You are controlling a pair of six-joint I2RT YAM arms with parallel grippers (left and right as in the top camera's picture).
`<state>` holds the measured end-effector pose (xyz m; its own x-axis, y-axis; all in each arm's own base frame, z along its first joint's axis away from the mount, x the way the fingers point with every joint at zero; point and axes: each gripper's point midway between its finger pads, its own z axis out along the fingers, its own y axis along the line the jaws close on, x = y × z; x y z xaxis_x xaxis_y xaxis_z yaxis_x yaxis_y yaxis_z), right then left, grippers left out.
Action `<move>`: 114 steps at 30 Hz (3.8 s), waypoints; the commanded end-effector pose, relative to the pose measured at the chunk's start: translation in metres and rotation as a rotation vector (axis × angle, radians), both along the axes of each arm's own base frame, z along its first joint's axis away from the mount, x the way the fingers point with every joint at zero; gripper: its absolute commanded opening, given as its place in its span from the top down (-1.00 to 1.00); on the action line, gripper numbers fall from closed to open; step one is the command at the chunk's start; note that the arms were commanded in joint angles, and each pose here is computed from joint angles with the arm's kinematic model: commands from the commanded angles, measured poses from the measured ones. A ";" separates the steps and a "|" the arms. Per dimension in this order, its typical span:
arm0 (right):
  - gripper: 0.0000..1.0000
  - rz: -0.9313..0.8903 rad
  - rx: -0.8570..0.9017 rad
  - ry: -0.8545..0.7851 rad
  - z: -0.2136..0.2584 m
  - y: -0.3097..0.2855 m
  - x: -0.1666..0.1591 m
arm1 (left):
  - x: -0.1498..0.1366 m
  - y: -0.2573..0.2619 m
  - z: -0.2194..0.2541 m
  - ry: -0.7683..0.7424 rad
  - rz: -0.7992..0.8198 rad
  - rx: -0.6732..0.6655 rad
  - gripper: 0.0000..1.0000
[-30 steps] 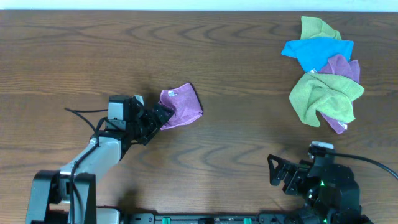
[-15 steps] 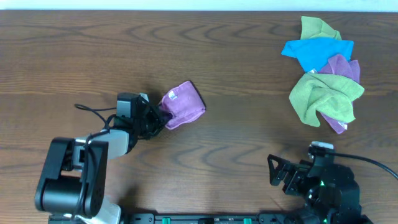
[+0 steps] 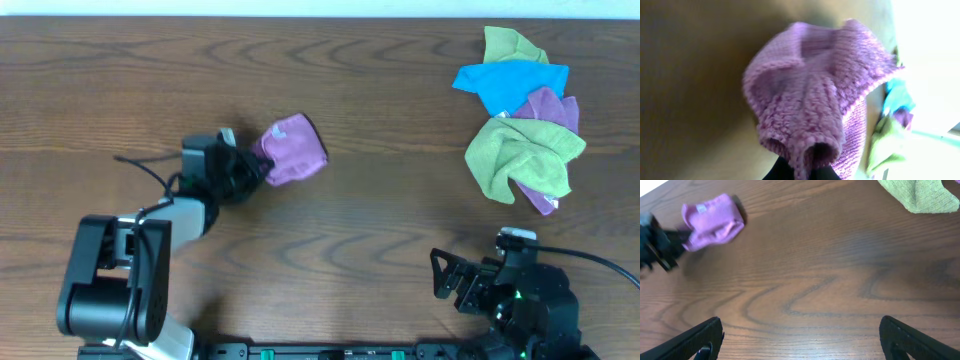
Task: Fold the cloth
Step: 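Grasp the folded purple cloth with the left gripper and lift it, then carry the purple cloth to the far left table edge with the left gripper, then release the cloth and retract the left gripper toward rest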
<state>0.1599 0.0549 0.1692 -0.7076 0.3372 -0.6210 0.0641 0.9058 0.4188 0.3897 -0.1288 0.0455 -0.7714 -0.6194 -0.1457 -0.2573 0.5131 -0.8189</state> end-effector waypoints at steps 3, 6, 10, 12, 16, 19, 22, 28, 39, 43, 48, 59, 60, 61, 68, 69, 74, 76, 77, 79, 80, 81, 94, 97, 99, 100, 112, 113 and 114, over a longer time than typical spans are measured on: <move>-0.99 -0.015 0.006 0.005 -0.002 -0.001 0.000 | 0.069 0.038 0.071 -0.133 0.184 0.081 0.88; -0.98 -0.015 0.006 0.005 -0.002 -0.001 0.000 | 0.090 0.060 0.091 -0.145 0.279 0.143 0.88; -0.98 -0.015 0.006 0.005 -0.002 -0.001 0.000 | 0.114 0.091 0.113 -0.172 0.400 0.224 0.89; -0.98 -0.015 0.006 0.005 -0.002 -0.001 0.000 | 0.123 0.104 0.117 -0.183 0.448 0.248 0.88; -0.99 -0.015 0.006 0.005 -0.002 -0.001 0.000 | 0.144 0.129 0.109 -0.172 0.505 0.267 0.88; -0.99 -0.015 0.006 0.005 -0.002 -0.001 0.000 | 0.160 0.144 0.098 -0.163 0.531 0.271 0.88; -0.99 -0.015 0.006 0.005 -0.002 -0.001 0.000 | 0.176 0.156 0.090 -0.175 0.557 0.275 0.88; -0.98 -0.015 0.006 0.005 -0.002 -0.001 0.000 | 0.209 0.173 0.064 -0.168 0.623 0.245 0.88; -0.99 -0.015 0.006 0.005 -0.002 -0.001 0.000 | 0.217 0.183 0.009 -0.056 0.693 0.255 0.88; -0.99 -0.015 0.006 0.005 -0.002 -0.001 0.000 | 0.211 0.183 0.001 -0.018 0.693 0.271 0.88; -0.98 -0.015 0.006 0.005 -0.002 -0.001 0.000 | 0.199 0.183 -0.014 0.056 0.685 0.292 0.88; -0.98 -0.015 0.006 0.005 -0.002 -0.001 0.000 | 0.189 0.170 -0.024 0.114 0.610 0.280 0.14; -0.98 -0.015 0.006 0.005 -0.002 -0.001 0.000 | 0.189 0.169 -0.024 0.115 0.601 0.280 0.12; -0.99 -0.015 0.006 0.005 -0.002 -0.001 0.000 | 0.187 0.169 -0.024 0.122 0.596 0.282 0.10; -0.99 -0.015 0.006 0.005 -0.002 -0.001 0.000 | 0.175 0.169 -0.012 0.129 0.521 0.362 -0.11; -0.99 -0.015 0.006 0.005 -0.002 -0.001 0.000 | 0.173 0.168 -0.008 0.126 0.505 0.377 -0.15; -0.98 -0.015 0.006 0.005 -0.002 -0.001 0.000 | 0.160 0.169 0.014 0.129 0.464 0.429 -0.94; -0.99 -0.015 0.006 0.005 -0.002 -0.001 0.000 | 0.158 0.169 0.024 0.120 0.456 0.439 -0.91; -0.98 -0.015 0.006 0.005 -0.002 -0.001 0.000 | 0.157 0.169 0.028 0.112 0.448 0.446 -0.91; -0.98 -0.015 0.006 0.005 -0.002 -0.001 0.000 | 0.155 0.170 0.037 0.103 0.447 0.460 -0.91; -0.98 -0.015 0.006 0.005 -0.002 -0.001 0.000 | 0.153 0.171 0.040 0.103 0.449 0.468 -0.90; -0.98 -0.015 0.006 0.005 -0.002 -0.001 0.000 | 0.151 0.172 0.044 0.105 0.451 0.476 -0.91; -0.98 -0.015 0.006 0.005 -0.002 -0.001 0.000 | 0.087 0.133 0.095 0.104 0.095 0.607 -0.91; -0.99 -0.015 0.006 0.005 -0.002 -0.001 0.000 | 0.066 0.118 0.112 0.085 -0.013 0.631 -0.90; -0.99 -0.015 0.006 0.005 -0.002 -0.001 0.000 | 0.051 0.114 0.122 0.096 -0.032 0.637 -0.90; -0.98 -0.015 0.006 0.005 -0.002 -0.001 0.000 | 0.046 0.114 0.126 0.101 -0.034 0.636 -0.90; -0.99 -0.015 0.006 0.005 -0.002 -0.001 0.000 | -0.051 0.118 0.169 0.192 -0.162 0.721 -0.91; -0.99 -0.015 0.006 0.005 -0.002 -0.001 0.000 | -0.068 0.117 0.175 0.200 -0.187 0.732 -0.91; -0.99 -0.015 0.006 0.005 -0.002 -0.001 0.000 | -0.079 0.117 0.181 0.198 -0.201 0.739 -0.90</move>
